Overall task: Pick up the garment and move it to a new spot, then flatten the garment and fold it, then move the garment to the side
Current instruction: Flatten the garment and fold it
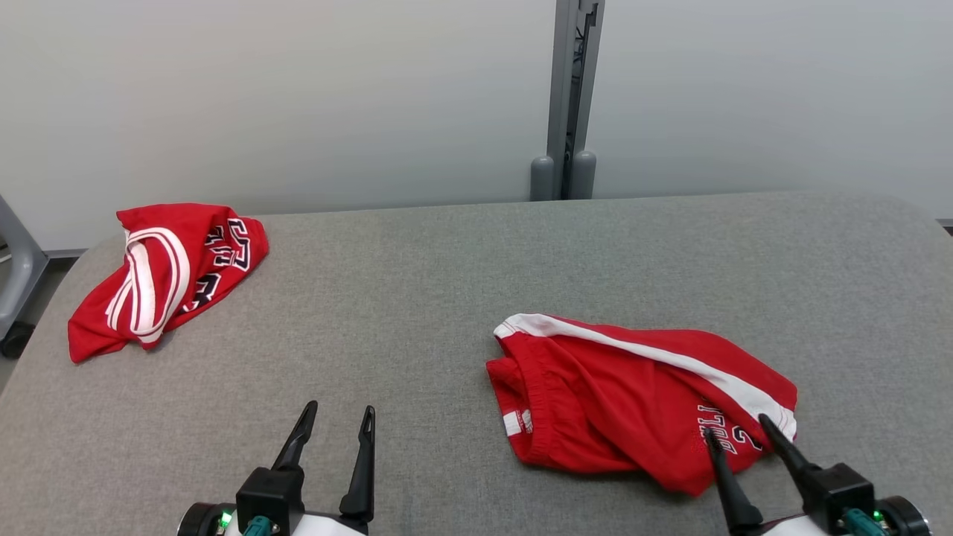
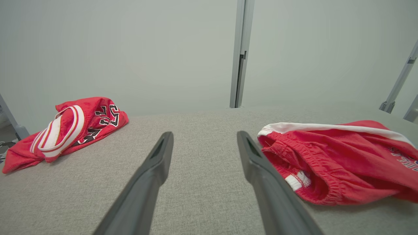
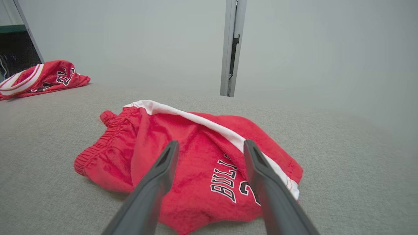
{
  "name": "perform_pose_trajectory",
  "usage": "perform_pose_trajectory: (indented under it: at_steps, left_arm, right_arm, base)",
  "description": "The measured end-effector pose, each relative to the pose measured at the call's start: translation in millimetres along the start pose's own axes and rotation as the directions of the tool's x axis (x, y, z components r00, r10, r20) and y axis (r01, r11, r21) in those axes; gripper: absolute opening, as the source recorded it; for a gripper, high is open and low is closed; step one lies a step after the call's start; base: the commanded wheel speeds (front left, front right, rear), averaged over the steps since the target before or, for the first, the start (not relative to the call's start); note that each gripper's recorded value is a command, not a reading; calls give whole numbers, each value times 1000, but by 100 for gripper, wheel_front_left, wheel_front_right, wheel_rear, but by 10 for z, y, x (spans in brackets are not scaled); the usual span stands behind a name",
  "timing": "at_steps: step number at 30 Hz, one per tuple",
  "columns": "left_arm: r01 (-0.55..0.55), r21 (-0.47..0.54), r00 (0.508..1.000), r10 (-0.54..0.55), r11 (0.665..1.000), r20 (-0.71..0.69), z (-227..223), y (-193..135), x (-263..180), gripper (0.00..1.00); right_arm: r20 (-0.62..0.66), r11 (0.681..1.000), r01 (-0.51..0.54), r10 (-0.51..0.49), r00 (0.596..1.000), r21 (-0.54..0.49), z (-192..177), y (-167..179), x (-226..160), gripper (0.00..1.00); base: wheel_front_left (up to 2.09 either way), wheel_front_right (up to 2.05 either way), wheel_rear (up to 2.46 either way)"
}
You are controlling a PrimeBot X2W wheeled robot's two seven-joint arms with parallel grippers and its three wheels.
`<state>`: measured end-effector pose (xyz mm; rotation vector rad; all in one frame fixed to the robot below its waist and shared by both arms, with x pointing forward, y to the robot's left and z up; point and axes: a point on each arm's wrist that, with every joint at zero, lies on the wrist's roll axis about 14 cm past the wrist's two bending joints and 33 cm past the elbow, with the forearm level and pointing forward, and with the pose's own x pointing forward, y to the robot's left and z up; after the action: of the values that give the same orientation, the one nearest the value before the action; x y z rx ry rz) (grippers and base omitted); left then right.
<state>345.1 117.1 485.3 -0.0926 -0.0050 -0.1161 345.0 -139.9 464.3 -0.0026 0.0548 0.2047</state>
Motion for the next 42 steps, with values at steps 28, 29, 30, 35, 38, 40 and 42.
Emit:
perform_pose_trajectory:
  at_steps: [28,29,30,35,38,40,42]
  left_arm:
    - [-20,-11,1000,20,1000,16,43,44,-85,100]
    - [-20,-11,1000,20,1000,15,42,43,-85,100]
    - [-20,-11,1000,20,1000,15,41,44,-84,100]
    - [-21,-11,1000,22,1000,13,37,48,-82,100]
    - [-22,-12,1000,22,1000,13,36,49,-82,100]
    - [-22,-11,1000,22,1000,13,36,49,-83,100]
    - [-22,-12,1000,22,1000,13,35,49,-83,100]
  right_arm:
    - [166,981,157,-174,971,114,490,-482,-88,100]
    - [161,980,158,-176,971,120,473,-483,-90,100]
    - [155,980,158,-176,972,122,454,-483,-90,100]
    - [132,979,161,-178,975,128,380,-483,-87,100]
    - [105,978,161,-175,979,132,296,-467,-90,100]
    - [101,978,159,-173,980,132,284,-462,-81,100]
    - [97,978,158,-172,980,133,272,-457,-72,100]
  base:
    - [0,0,0]
    - [0,0,0]
    - [0,0,0]
    - [0,0,0]
    - [0,0,0]
    - [0,0,0]
    - [0,0,0]
